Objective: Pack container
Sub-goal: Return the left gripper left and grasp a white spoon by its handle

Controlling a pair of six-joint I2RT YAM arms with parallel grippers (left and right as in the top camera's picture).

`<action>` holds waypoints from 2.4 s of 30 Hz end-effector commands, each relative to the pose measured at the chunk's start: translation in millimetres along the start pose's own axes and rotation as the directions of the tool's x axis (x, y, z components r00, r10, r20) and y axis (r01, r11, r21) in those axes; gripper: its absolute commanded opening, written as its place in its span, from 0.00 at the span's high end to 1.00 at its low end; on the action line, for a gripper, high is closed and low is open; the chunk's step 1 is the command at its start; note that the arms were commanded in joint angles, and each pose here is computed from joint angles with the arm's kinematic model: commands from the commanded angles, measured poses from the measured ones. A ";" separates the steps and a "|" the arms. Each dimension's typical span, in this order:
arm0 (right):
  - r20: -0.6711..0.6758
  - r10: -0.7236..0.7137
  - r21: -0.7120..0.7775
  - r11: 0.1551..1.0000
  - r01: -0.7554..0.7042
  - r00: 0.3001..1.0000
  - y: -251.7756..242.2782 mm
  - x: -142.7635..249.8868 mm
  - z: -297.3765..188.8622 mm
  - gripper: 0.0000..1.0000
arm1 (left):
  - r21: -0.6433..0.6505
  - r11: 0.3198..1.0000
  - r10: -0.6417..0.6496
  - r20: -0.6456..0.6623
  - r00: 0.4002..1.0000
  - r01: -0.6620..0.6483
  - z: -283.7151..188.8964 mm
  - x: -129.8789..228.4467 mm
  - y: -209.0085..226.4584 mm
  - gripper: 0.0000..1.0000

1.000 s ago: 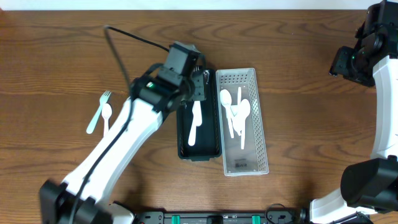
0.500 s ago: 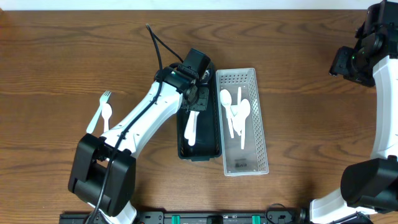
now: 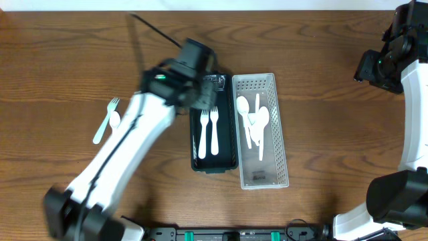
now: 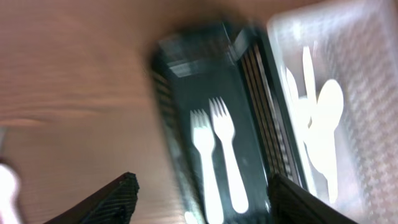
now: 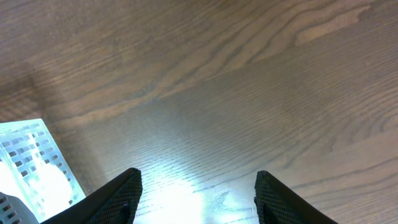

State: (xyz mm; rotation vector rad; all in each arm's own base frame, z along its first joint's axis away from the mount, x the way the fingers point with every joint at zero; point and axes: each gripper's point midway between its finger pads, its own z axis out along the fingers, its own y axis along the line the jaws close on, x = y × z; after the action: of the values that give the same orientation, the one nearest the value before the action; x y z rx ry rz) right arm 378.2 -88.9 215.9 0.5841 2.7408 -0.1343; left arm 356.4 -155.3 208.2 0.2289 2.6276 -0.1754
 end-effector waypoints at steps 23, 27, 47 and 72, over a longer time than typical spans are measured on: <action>-0.004 -0.024 -0.003 1.000 0.024 1.000 -0.1 1.0 0.5 0.38 | -0.305 0.899 -0.427 -0.438 0.791 0.316 81.6 116.1 234.5 0.20; -0.004 -0.024 -0.003 1.000 0.024 1.000 -0.1 1.0 0.5 0.37 | -0.294 0.909 -0.408 -0.481 0.776 0.295 95.1 126.3 235.3 0.20; -0.007 -0.031 -0.002 1.000 0.031 0.999 -0.3 1.8 0.5 0.37 | -0.187 0.947 -0.322 -0.503 0.802 0.263 128.6 159.5 228.8 0.19; -0.009 -0.031 -0.002 1.000 0.031 0.999 -0.3 2.1 0.5 0.36 | -0.185 0.945 -0.326 -0.551 0.768 0.268 138.7 177.9 225.5 0.52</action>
State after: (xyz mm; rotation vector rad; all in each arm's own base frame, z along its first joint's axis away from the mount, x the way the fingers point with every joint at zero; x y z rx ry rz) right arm 377.2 -88.7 215.6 0.5617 2.7504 -0.1386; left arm 318.3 69.0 -5.2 -0.2185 3.2183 -0.0470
